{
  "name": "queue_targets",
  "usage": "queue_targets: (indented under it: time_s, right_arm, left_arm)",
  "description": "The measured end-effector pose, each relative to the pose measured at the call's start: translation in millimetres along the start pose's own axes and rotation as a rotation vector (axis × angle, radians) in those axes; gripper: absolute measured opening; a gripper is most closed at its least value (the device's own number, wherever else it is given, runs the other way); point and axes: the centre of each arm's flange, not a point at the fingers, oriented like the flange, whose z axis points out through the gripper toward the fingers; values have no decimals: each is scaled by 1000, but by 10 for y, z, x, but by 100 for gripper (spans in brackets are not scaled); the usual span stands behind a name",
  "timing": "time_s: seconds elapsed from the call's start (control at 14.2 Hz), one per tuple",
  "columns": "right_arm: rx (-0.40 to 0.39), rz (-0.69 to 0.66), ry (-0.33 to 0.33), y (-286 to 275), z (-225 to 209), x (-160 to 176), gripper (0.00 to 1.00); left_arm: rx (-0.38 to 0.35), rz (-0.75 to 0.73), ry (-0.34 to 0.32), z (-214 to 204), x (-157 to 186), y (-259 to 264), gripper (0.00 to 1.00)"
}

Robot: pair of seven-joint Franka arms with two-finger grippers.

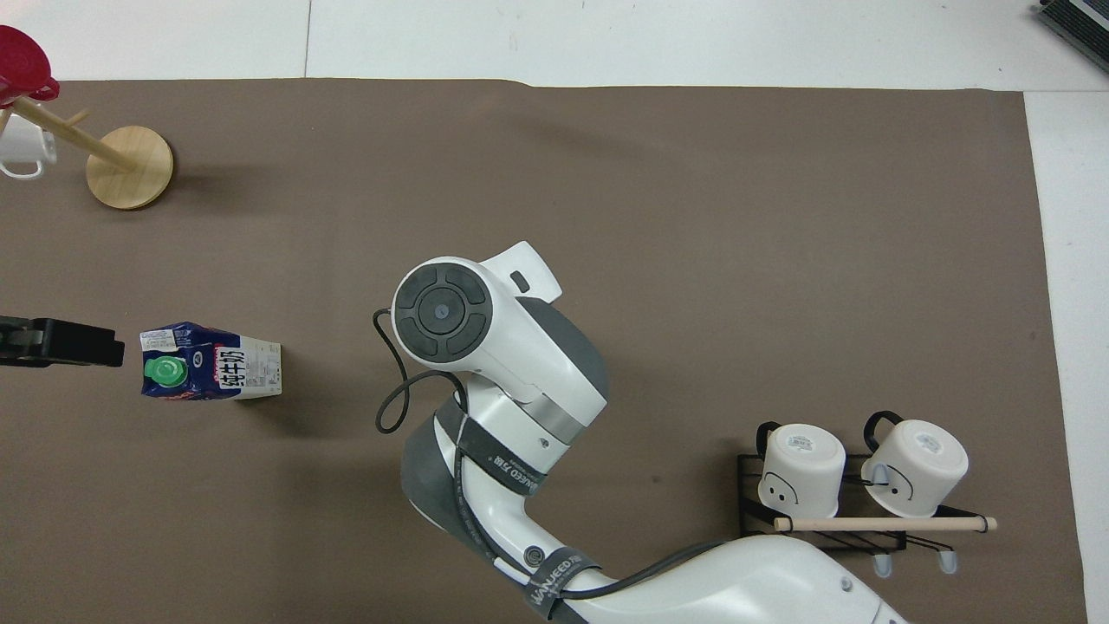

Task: Place cup and milk on table
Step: 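Set the mug down with the right gripper while the left gripper grasps the carton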

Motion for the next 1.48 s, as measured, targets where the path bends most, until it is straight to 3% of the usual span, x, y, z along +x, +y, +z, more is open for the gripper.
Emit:
queue_targets:
  time_s: [0.21, 0.35, 0.56, 0.7, 1.2, 1.27, 1.48]
  right_arm:
    - [-13, -40, -16, -128, 156, -253, 4]
    - [-14, -45, -19, -122, 268, -296, 4]
    - [-17, -35, -20, -62, 325, -247, 5]
    - [-17, -33, -20, -56, 325, -238, 19]
    - [9, -20, 8, -34, 105, -152, 96]
    - [22, -9, 22, 7, -23, -90, 100]
    - [51, 52, 71, 309, -509, 211, 100]
  left_arm:
    - [-1, -4, 4, 3, -9, -23, 100]
    - [2, -6, 49, 93, -54, -28, 100]
    - [6, 12, 86, 547, -180, -45, 100]
    - [8, 37, 96, 870, -199, -75, 100]
    - [15, 79, 135, 1572, -128, -189, 100]
    - [16, 79, 136, 1680, -91, -198, 100]
    - [14, 81, 124, 1917, 10, -211, 100]
